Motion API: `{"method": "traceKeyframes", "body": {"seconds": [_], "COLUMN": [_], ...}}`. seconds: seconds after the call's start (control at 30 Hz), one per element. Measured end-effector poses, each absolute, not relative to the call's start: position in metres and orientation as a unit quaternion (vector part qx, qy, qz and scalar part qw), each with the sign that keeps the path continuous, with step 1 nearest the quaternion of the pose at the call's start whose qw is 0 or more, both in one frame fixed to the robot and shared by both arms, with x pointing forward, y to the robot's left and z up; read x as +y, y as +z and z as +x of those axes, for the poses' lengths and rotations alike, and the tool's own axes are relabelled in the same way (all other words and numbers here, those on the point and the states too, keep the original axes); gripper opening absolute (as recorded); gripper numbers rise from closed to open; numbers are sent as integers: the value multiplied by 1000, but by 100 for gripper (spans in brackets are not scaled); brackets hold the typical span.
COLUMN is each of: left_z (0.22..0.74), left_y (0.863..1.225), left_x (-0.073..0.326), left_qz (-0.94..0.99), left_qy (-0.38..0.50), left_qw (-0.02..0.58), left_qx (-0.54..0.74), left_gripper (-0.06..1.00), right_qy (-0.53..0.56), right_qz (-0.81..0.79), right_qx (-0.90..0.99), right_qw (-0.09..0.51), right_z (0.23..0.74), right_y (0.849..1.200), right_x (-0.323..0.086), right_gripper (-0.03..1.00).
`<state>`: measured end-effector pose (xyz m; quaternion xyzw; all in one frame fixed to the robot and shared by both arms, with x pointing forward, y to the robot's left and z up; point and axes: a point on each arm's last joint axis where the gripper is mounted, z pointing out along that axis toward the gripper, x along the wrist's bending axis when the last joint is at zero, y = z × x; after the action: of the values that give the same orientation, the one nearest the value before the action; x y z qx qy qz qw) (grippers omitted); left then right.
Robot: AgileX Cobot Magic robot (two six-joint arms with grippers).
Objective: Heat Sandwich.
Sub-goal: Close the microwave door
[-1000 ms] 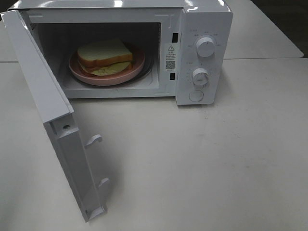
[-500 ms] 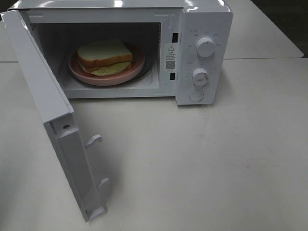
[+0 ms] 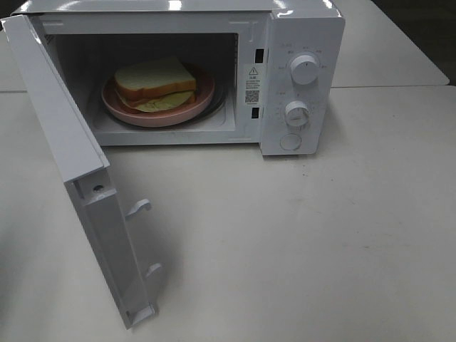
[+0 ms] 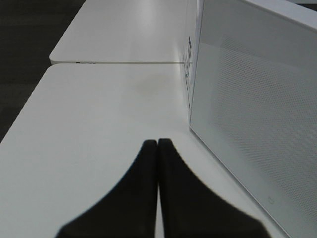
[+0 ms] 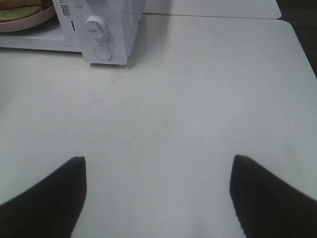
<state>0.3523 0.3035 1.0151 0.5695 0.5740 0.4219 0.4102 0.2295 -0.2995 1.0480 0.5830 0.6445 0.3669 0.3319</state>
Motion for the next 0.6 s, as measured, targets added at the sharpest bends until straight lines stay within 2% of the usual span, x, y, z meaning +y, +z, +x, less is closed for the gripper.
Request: {"method": "traceKeyframes", "body": {"seconds": [0.17,0.3,0.6], "left_z": [361,368,392], "left_y": [995,992,975], "left_x": [304,304,289], "left_qz": [561,558,601], "left_qy": [434,440,410], "left_qw": [418,426,429], "left_qx": [568,561,535], "left_gripper": [0,0,0], "right_qy": [367,367,367], "right_qz": [583,583,583], "right_qx": [644,644,644], "right_qw": [332,332,332], "right_z": [229,229,229], "right_y": [1048,1048,1048], "right_x": [-300,-300,-300], "right_gripper": [77,77,77]}}
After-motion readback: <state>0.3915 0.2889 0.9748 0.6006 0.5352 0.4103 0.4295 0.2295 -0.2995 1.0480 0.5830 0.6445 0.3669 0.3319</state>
